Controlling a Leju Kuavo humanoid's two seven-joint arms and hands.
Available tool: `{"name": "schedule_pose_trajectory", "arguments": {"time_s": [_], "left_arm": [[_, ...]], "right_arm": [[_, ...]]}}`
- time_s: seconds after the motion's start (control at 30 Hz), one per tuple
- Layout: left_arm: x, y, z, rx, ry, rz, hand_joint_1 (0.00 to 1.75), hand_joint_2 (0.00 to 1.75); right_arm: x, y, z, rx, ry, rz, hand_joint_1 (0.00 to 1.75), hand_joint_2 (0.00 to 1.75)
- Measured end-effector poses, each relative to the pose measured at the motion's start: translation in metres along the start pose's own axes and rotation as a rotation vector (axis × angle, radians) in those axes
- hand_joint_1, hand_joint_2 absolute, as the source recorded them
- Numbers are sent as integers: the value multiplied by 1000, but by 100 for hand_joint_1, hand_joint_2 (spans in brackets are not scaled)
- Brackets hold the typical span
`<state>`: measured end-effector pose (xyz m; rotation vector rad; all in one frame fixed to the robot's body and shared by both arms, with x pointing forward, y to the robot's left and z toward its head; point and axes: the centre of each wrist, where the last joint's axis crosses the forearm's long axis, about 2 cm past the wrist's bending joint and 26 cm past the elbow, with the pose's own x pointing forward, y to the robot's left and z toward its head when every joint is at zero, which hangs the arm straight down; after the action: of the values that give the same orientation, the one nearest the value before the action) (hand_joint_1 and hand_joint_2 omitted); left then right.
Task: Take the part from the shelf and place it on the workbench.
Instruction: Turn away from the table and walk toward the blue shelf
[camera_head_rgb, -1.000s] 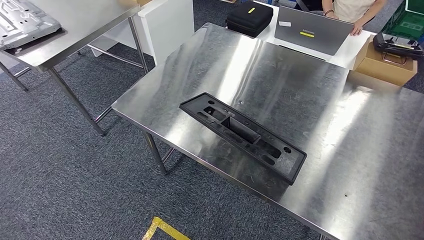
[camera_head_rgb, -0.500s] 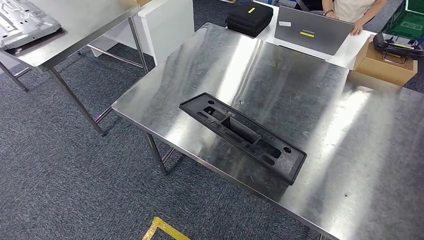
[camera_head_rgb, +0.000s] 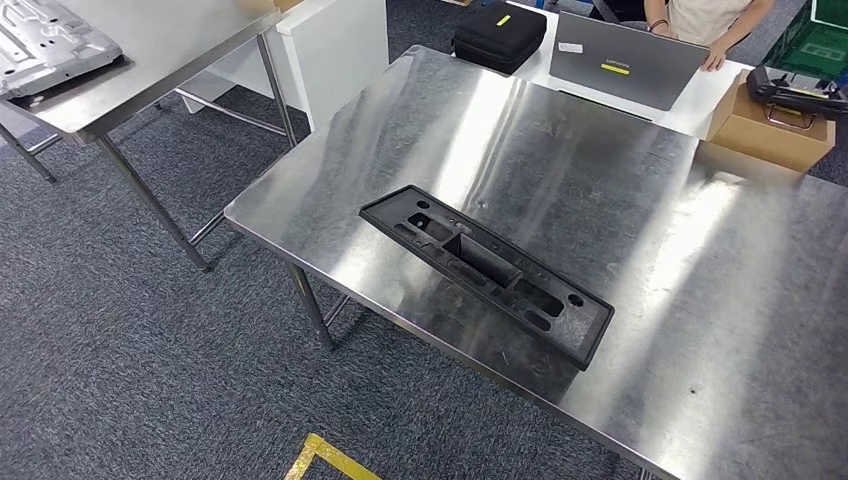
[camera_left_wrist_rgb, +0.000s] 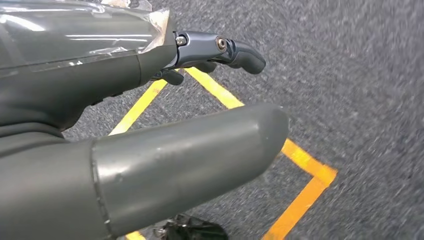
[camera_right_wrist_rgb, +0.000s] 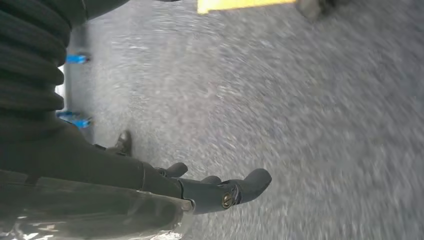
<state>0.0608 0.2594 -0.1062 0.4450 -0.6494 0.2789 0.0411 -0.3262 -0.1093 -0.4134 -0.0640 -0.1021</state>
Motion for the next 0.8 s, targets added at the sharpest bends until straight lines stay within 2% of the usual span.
{"name": "schedule_pose_trajectory", "arguments": {"time_s": [0.17, 0.4, 0.8], "left_arm": [[1, 2, -2, -35, 15, -26, 0, 0], [1, 3, -2, -43, 52, -28, 0, 0], [1, 16, -10, -45, 59, -31, 0, 0]], "right_arm": [[3, 15, 6, 58, 30, 93, 0, 175], [7, 21, 8, 69, 49, 141, 0, 175], [9, 32, 14, 53, 86, 149, 0, 175]]}}
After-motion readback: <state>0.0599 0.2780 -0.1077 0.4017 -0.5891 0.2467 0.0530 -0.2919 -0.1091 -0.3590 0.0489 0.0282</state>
